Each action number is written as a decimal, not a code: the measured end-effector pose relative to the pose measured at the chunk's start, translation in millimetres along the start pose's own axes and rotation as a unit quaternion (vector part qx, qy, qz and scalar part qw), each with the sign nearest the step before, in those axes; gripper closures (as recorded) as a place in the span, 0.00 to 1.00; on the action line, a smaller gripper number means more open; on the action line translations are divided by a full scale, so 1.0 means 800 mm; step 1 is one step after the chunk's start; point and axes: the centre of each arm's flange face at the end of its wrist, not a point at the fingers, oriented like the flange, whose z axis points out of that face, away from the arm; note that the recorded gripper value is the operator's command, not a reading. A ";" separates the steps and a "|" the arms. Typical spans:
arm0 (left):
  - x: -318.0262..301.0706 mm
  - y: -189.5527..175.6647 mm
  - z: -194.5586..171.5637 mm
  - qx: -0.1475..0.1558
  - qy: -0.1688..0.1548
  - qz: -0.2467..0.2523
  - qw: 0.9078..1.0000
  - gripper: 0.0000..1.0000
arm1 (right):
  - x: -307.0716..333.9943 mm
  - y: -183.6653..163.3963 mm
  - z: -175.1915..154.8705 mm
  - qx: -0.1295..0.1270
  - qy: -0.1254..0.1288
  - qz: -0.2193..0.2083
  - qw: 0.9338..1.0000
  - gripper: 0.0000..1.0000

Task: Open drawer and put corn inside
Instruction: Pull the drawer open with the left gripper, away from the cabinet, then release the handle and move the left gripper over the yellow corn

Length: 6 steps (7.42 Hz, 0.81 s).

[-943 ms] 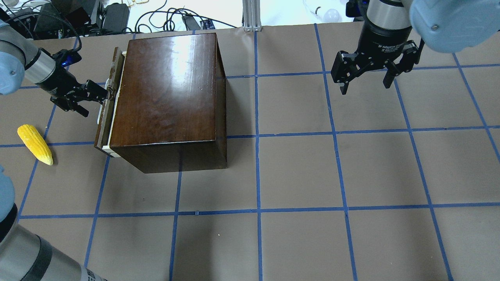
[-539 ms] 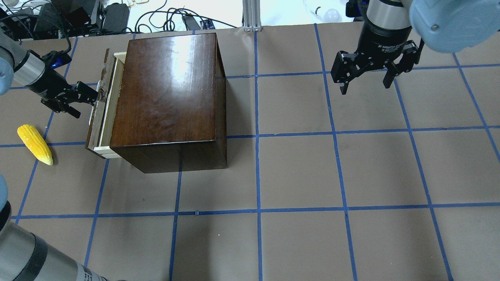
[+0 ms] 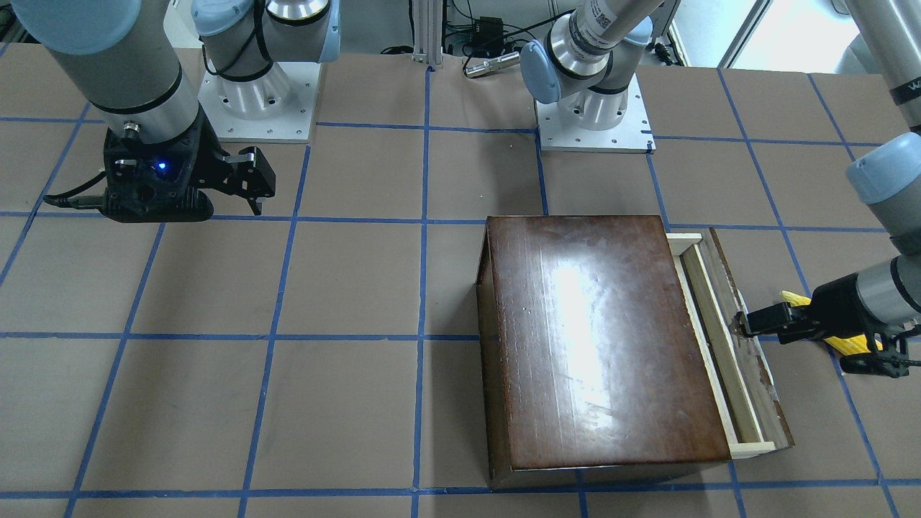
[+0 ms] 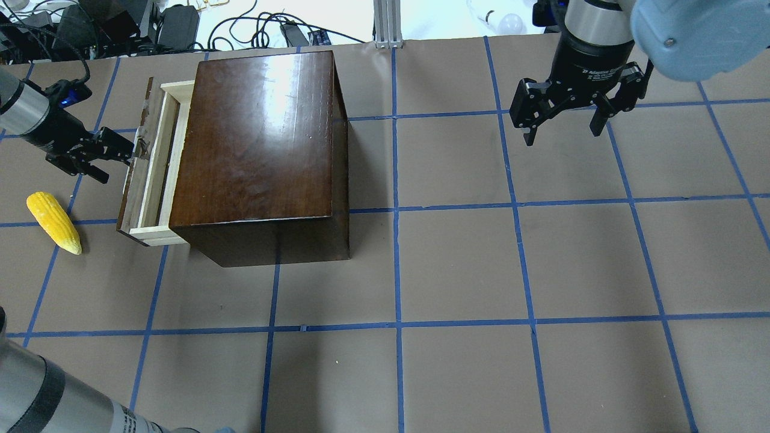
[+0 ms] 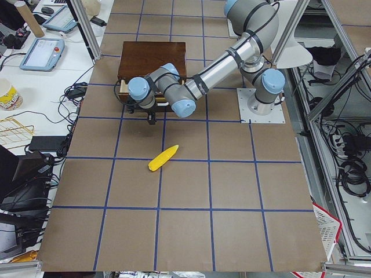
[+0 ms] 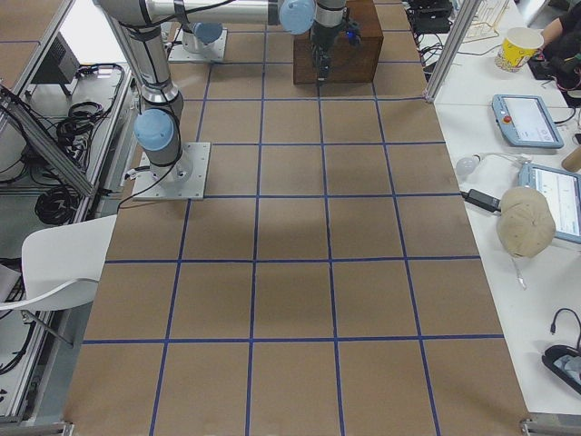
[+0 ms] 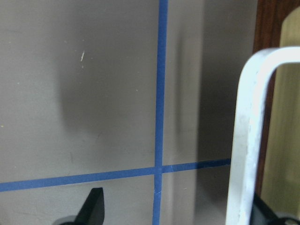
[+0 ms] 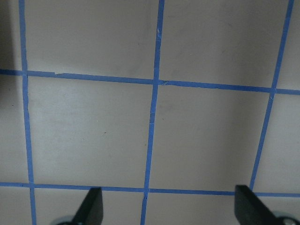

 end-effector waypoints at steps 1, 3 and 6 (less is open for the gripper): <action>-0.004 0.001 -0.002 0.001 0.000 0.000 1.000 0.00 | 0.000 0.000 0.000 0.000 0.000 0.000 1.000 0.00; -0.008 0.002 -0.007 0.005 -0.001 0.000 1.000 0.00 | 0.000 0.000 0.000 0.000 0.000 0.000 1.000 0.00; 0.000 0.003 -0.041 0.021 -0.015 0.004 1.000 0.00 | 0.000 0.000 0.000 0.000 0.000 0.000 1.000 0.00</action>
